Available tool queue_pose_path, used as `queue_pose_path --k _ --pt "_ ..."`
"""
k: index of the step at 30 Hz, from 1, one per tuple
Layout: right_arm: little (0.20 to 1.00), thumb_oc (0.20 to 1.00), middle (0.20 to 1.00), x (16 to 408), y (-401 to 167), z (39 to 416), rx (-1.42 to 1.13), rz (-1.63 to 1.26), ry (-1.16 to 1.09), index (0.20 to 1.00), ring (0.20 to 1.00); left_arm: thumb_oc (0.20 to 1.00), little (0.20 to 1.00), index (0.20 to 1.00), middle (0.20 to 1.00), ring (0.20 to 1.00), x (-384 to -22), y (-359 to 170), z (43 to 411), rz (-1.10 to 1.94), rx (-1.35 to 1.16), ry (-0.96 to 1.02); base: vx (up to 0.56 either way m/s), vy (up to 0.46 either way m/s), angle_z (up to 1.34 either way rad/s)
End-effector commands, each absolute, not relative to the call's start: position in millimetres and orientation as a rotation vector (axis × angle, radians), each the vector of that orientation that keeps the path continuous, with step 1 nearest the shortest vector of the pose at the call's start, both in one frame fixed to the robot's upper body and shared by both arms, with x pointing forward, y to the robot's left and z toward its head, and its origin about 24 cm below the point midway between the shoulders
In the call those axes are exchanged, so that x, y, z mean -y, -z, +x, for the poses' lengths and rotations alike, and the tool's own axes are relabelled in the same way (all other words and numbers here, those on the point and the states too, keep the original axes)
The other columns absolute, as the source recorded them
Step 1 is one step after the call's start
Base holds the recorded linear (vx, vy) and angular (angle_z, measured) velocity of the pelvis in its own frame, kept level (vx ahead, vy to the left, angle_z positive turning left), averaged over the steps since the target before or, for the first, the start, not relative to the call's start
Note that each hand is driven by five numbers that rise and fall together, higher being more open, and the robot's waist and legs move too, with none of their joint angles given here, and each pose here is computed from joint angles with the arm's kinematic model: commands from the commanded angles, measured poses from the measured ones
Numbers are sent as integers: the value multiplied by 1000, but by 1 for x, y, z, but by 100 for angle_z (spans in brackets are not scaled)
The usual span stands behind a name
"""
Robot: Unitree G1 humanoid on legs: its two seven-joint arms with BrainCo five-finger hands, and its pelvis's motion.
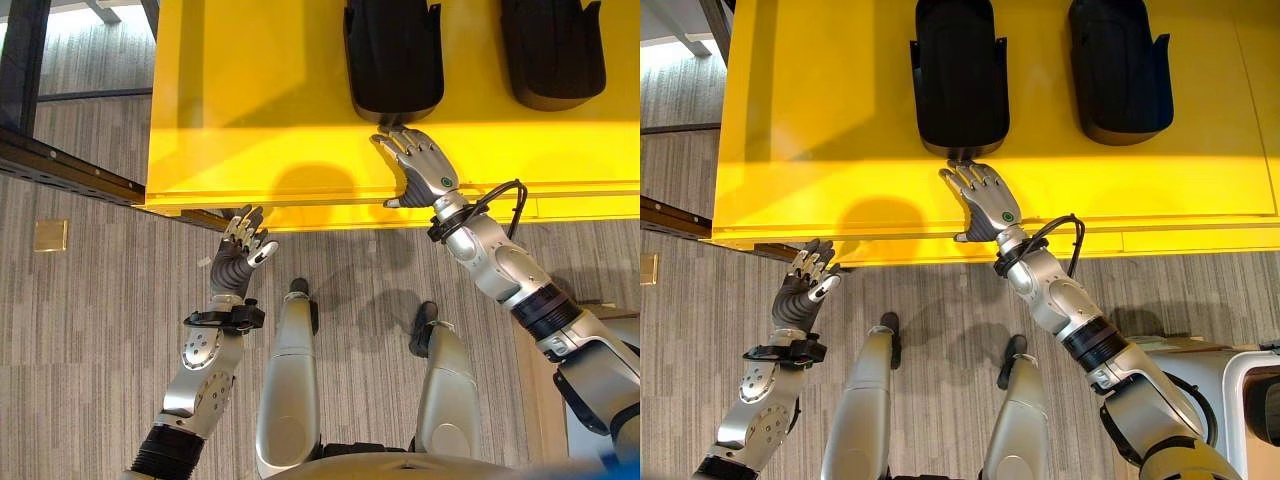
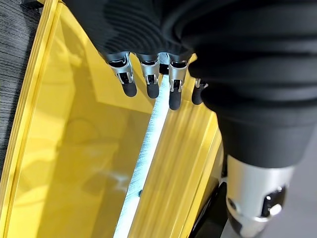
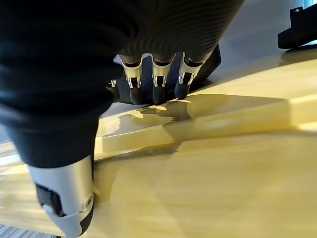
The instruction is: Move parts from the plastic box to the shelf.
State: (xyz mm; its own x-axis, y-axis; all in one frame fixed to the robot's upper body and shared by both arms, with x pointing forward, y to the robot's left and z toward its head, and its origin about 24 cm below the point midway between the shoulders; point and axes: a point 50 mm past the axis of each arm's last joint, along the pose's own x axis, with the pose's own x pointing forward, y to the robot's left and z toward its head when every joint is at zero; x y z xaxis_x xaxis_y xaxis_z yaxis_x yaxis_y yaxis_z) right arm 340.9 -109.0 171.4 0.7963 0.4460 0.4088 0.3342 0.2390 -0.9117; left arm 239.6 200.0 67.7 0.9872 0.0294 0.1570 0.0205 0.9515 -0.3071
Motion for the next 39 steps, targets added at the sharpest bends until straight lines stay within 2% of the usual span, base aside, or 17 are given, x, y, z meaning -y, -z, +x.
queue_pose_path --k 1,11,19,24,27,35,39 --pt "1000 1000 1000 122 -216 359 748 -1369 73 1000 1000 1000 1000 1000 1000 1000 -201 -86 238 -289 261 51 0 0 0" --pt "1000 1000 1000 130 -235 364 767 -1376 146 1000 1000 1000 1000 1000 1000 1000 -202 -85 238 -289 255 61 0 0 0" --pt "1000 1000 1000 130 -198 355 698 -1338 57 1000 1000 1000 1000 1000 1000 1000 -201 -82 237 -290 249 42 0 0 0" --pt "1000 1000 1000 130 -165 337 646 -1258 -29 1000 1000 1000 1000 1000 1000 1000 -203 -82 238 -288 257 16 0 0 0" --pt "1000 1000 1000 136 -140 309 602 -1124 -84 1000 1000 1000 1000 1000 1000 1000 -204 -82 237 -281 267 -15 0 0 0" --pt "1000 1000 1000 154 -138 278 628 -1009 -75 1000 1000 1000 1000 1000 1000 1000 -208 -84 236 -265 281 -32 7 -19 -3" --pt "1000 1000 1000 169 -135 252 627 -700 -49 1000 1000 1000 1000 1000 1000 1000 -206 -83 237 -251 280 -9 67 -98 -20"
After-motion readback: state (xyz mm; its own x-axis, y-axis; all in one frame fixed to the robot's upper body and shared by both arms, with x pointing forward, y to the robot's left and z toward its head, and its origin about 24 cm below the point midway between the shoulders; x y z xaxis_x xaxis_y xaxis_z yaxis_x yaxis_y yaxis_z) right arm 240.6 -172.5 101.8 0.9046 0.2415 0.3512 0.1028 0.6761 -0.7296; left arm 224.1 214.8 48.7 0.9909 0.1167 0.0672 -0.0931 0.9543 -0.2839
